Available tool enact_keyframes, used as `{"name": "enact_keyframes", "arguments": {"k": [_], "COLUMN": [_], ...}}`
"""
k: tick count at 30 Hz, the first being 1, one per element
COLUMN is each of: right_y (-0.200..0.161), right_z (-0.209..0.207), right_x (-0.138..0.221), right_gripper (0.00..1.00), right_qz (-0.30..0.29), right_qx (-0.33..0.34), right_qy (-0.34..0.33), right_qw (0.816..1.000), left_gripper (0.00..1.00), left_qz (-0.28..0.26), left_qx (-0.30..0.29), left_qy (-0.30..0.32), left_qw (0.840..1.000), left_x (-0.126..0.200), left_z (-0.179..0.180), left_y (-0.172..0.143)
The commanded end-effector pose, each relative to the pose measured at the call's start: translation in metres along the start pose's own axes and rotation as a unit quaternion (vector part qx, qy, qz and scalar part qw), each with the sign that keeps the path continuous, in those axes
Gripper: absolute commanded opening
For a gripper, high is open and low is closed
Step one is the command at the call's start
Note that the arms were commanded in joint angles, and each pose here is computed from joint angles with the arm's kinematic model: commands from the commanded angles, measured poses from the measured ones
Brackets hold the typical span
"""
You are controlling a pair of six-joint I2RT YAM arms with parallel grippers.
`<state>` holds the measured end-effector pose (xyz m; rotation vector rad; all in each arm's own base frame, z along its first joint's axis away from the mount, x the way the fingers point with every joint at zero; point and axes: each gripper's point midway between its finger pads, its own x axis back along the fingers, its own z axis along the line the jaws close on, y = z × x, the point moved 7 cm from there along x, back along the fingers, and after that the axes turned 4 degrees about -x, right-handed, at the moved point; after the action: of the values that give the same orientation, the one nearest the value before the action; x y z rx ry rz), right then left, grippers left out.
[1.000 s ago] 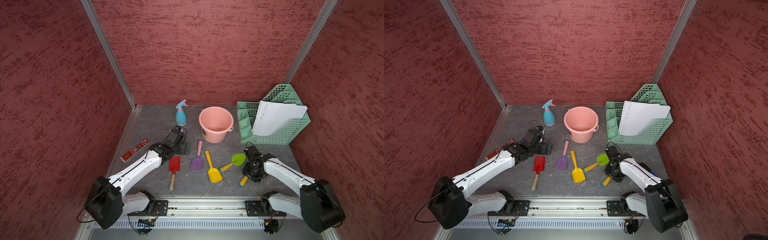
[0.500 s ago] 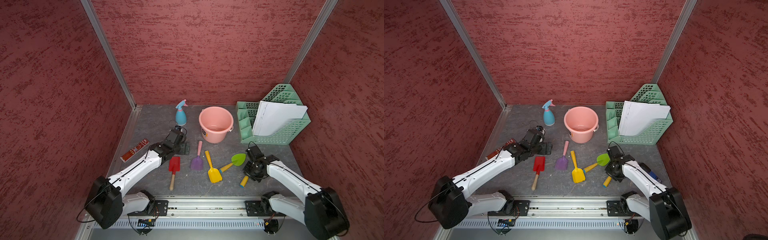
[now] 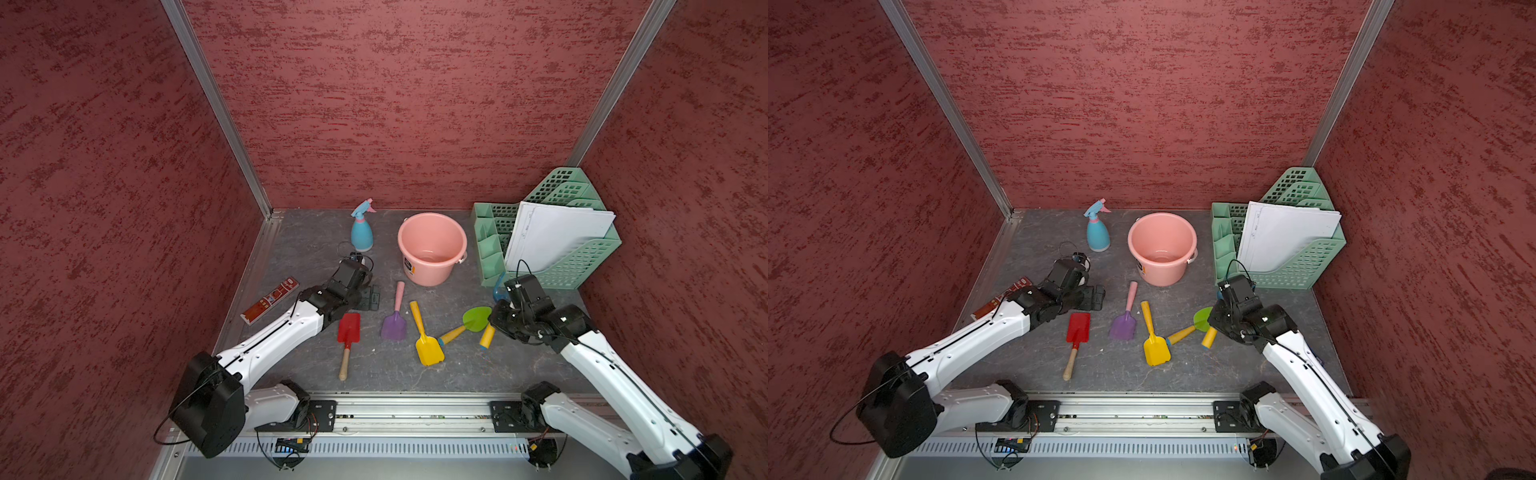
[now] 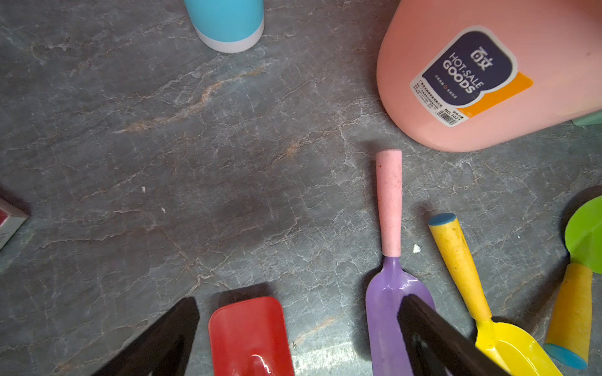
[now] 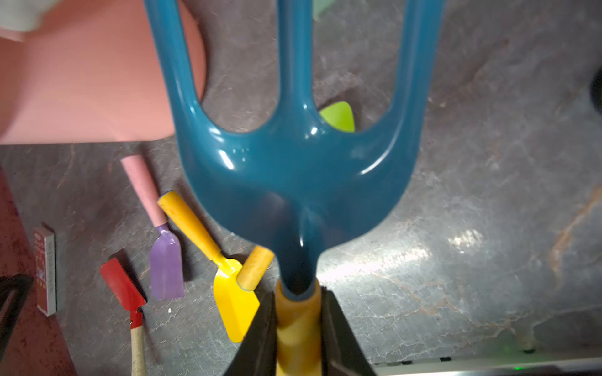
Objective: Organize the gardening tools
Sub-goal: Pick up the gardening tool from the center of the board, then place the gardening tool in the container.
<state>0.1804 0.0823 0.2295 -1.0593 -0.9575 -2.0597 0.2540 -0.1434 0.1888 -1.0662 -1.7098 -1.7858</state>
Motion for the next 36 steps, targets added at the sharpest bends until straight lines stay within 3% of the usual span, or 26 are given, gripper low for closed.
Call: {"name": "enact_keyframes", "arguments": {"k": [1, 7, 17, 23, 30, 36], "right_y": [0.018, 0.052, 0.112, 0.133, 0.142, 0.140], "right_z": [0.025, 0.080, 0.162, 0.197, 0.219, 0.221], "right_x": [0.018, 0.032, 0.040, 0.020, -0.038, -0.090], "right_gripper": [0.00, 0.00, 0.00, 0.00, 0.00, 0.00], "right_qz": [-0.060, -0.147, -0.323, -0.376, -0.388, -0.373], "right_qx": [0.063, 0.136, 0.213, 0.227, 0.240, 0.246], "right_qy": [0.013, 0.061, 0.129, 0.150, 0.135, 0.117], "right_qw": [0.996, 0.978, 0.913, 0.886, 0.880, 0.887], "left_gripper": [1.00, 1.00, 1.00, 1.00, 1.00, 1.00], "left_qz": [0.007, 0.012, 0.026, 0.029, 0.033, 0.034], "left_qx": [0.007, 0.011, 0.026, 0.027, 0.026, 0.027], "left_qy": [-0.005, -0.005, -0.017, -0.013, -0.008, -0.001], "left_qw": [1.000, 1.000, 0.999, 0.999, 0.999, 0.999], "left_x": [-0.004, -0.005, -0.006, -0.008, -0.011, -0.013], "left_z": [-0.001, 0.000, 0.000, 0.001, 0.001, 0.004], "left_y": [-0.003, -0.004, -0.012, -0.015, -0.015, -0.016]}}
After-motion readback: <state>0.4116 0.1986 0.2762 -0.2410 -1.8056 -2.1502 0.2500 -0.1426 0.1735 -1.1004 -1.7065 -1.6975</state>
